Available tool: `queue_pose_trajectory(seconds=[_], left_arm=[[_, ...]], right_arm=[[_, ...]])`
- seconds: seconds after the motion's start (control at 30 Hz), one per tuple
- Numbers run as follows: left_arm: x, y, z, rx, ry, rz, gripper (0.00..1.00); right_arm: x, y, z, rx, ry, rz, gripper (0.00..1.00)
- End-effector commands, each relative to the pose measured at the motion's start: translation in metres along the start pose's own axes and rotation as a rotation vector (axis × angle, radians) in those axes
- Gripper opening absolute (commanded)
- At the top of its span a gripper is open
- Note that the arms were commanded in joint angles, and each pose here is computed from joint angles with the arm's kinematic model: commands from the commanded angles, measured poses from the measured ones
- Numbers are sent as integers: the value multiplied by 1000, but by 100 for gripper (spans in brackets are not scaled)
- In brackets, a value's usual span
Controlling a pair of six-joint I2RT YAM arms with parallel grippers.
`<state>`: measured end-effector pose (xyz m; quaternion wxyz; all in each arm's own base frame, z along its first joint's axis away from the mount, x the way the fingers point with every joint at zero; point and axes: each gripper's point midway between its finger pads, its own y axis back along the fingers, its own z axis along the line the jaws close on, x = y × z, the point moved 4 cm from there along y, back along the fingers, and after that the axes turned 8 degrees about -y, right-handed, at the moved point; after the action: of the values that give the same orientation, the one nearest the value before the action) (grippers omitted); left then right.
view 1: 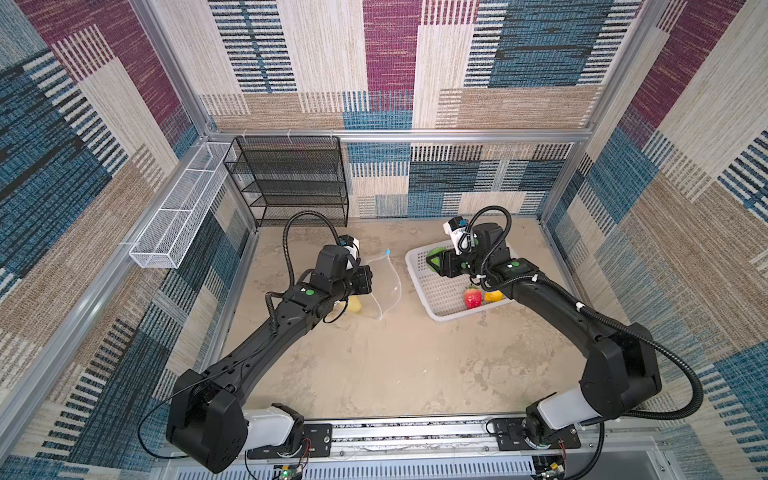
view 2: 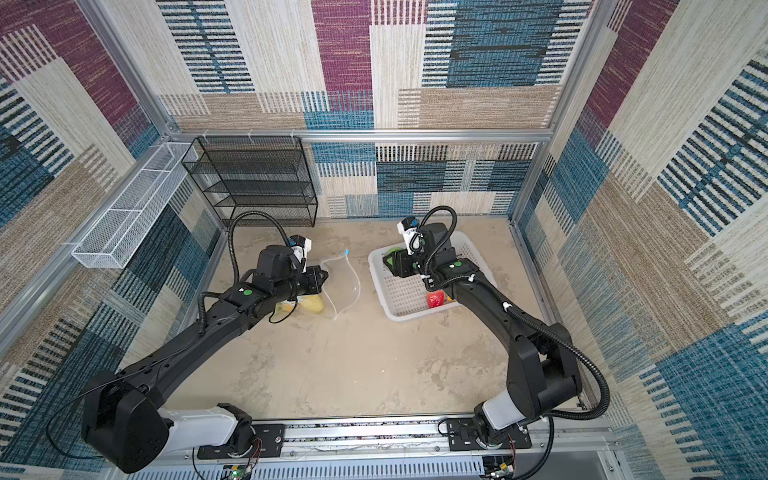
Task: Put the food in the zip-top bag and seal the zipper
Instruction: 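Lift the green fruit and carry it into the bag mouth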
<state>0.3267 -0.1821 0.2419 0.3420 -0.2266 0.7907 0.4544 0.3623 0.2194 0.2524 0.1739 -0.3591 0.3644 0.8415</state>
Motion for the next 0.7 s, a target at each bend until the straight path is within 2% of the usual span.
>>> queue_pose_trajectory(seconds=[0.0,0.27,0.67], left_arm=[[0,-1,0,2,-2,-2,0],[-2,1,-2,9,-2,-6,0],[-3,4,-4,18,-4,-12,0]], right_arm=[[-6,-5,44,-201,23,-28,56],[25,-48,76,-271,31,50,55],[63,-117,66,-143,34,151,55]])
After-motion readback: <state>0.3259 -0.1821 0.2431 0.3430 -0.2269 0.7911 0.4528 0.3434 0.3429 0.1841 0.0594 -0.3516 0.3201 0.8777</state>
